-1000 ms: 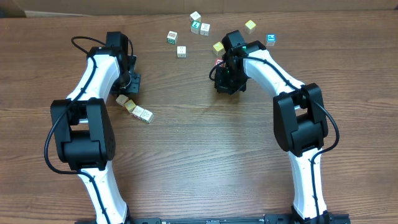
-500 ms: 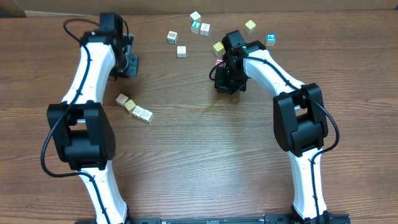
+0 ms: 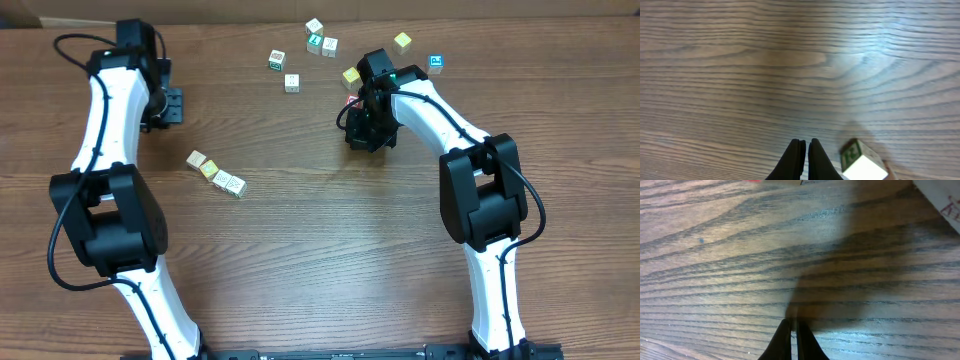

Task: Form a horizontal line

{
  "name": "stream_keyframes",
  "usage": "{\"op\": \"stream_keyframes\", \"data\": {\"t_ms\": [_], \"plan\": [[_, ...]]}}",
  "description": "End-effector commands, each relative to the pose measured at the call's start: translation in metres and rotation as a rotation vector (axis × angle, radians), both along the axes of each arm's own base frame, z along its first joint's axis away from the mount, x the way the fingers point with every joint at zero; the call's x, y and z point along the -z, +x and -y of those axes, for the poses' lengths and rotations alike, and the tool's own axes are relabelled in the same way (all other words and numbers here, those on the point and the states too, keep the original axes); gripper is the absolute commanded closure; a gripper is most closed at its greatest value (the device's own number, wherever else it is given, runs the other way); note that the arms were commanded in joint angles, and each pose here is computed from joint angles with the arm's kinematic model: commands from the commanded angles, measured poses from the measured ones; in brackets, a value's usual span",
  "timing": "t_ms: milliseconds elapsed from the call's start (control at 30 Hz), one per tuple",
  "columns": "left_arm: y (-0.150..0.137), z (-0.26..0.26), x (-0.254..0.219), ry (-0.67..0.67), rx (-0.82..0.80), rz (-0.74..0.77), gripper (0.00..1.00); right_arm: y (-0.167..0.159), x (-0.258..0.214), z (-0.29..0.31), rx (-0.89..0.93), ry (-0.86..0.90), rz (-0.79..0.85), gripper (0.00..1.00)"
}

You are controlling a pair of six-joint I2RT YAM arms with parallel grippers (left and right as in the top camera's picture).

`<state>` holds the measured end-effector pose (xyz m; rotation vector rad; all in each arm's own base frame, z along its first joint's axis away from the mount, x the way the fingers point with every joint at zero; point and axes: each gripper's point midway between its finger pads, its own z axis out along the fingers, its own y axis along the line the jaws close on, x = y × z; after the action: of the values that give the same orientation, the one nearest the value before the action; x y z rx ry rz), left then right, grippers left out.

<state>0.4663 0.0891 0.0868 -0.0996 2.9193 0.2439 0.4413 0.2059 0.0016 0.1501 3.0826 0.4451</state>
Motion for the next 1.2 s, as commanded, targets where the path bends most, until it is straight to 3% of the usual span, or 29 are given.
{"op": "stream_keyframes", "data": {"t_ms": [0, 333, 700, 1167], "plan": [[-0.003, 0.008, 0.028, -0.043, 0.033, -0.059, 0.95, 0.002, 0.0, 0.007, 0.006, -0.041, 0.012, 0.96], [-0.027, 0.014, 0.083, -0.069, 0.04, -0.243, 0.96, 0.001, 0.0, 0.008, 0.006, -0.042, 0.009, 0.96], [-0.023, 0.042, 0.084, -0.117, 0.269, -0.248, 0.96, 0.001, 0.0, 0.008, 0.006, -0.042, 0.009, 0.96], [-0.029, 0.046, 0.084, -0.125, 0.317, -0.279, 0.96, 0.001, 0.0, 0.008, 0.006, -0.042, 0.009, 0.96]]}}
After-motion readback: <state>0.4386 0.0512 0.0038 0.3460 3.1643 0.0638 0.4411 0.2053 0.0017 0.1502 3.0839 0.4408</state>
